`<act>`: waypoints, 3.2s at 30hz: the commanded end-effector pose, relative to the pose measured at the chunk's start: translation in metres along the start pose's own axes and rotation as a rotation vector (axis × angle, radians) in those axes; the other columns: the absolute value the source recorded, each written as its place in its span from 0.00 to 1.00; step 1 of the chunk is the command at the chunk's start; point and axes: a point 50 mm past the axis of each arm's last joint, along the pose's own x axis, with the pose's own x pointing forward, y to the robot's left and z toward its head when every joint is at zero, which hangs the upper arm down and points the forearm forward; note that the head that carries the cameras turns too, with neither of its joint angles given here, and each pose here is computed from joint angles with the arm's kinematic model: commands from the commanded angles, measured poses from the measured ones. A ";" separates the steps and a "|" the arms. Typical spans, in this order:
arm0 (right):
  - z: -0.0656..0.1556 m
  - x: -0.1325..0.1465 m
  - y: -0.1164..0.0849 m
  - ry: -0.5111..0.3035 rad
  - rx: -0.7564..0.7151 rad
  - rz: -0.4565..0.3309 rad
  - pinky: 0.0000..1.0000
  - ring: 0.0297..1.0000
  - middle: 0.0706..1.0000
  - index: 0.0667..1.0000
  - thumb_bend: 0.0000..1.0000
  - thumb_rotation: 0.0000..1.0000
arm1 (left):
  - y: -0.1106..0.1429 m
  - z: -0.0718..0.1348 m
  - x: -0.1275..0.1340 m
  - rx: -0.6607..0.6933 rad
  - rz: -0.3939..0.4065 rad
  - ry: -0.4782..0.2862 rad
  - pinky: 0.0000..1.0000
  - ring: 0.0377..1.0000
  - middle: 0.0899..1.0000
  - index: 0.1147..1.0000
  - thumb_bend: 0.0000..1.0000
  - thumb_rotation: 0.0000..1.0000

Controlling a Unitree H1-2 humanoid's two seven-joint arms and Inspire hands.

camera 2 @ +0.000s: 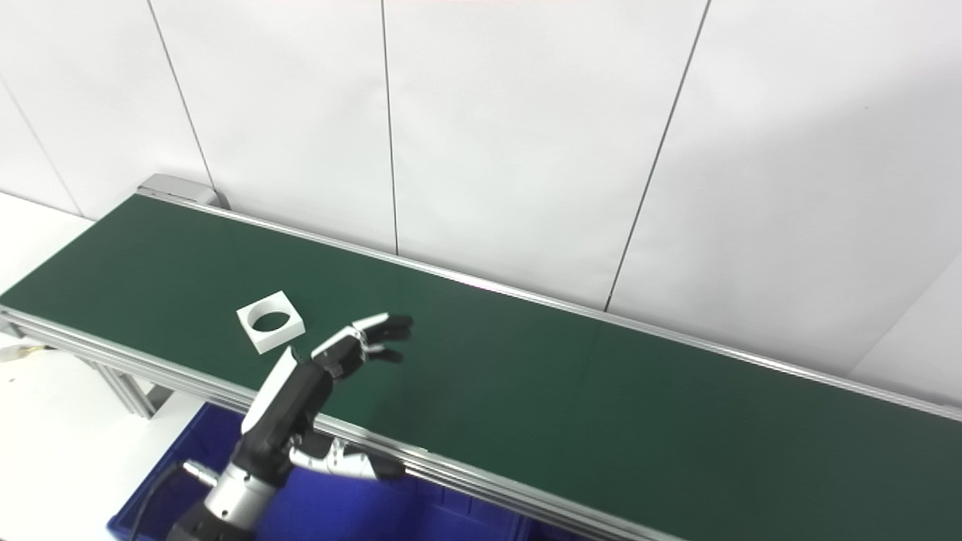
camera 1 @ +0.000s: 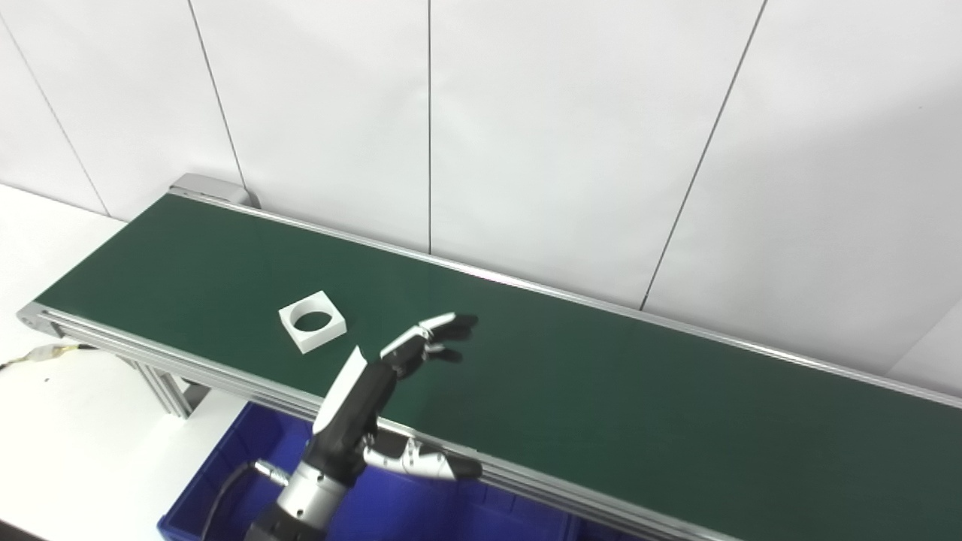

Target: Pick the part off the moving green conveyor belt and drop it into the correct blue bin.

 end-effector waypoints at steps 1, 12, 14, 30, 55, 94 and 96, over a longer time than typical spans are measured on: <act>0.008 0.002 -0.002 -0.071 -0.009 0.000 1.00 0.98 0.96 1.00 0.69 0.22 | 0.010 0.012 0.021 0.025 0.016 -0.059 0.80 0.89 0.91 0.86 0.87 0.31; 0.008 0.006 -0.002 -0.078 0.007 0.000 1.00 0.98 0.96 1.00 0.70 0.20 | 0.047 -0.012 0.068 0.236 0.071 0.027 0.87 0.92 0.95 0.89 0.80 0.29; 0.008 0.007 -0.001 -0.082 0.010 0.003 1.00 0.98 0.96 1.00 0.71 0.21 | 0.057 -0.020 0.077 0.288 0.079 0.041 0.90 0.93 0.94 0.88 0.80 0.28; 0.009 0.008 0.002 -0.103 0.006 0.011 1.00 0.97 0.96 1.00 0.69 0.21 | 0.101 -0.064 0.114 0.583 0.073 0.241 0.78 0.89 0.95 0.88 0.82 0.26; 0.011 0.004 0.000 -0.103 0.021 -0.002 1.00 0.97 0.96 1.00 0.69 0.23 | 0.099 -0.132 0.104 0.915 -0.109 0.561 0.92 0.98 1.00 0.89 0.86 0.16; 0.020 0.000 0.009 -0.127 0.026 -0.022 0.94 0.91 0.92 0.97 0.73 0.32 | 0.066 -0.053 0.079 0.560 -0.029 0.254 0.25 0.29 0.33 0.45 0.51 0.00; 0.022 0.000 0.010 -0.132 0.023 -0.026 0.89 0.88 0.91 0.96 0.75 0.33 | 0.063 -0.040 0.076 0.537 -0.028 0.212 0.23 0.27 0.33 0.44 0.51 0.00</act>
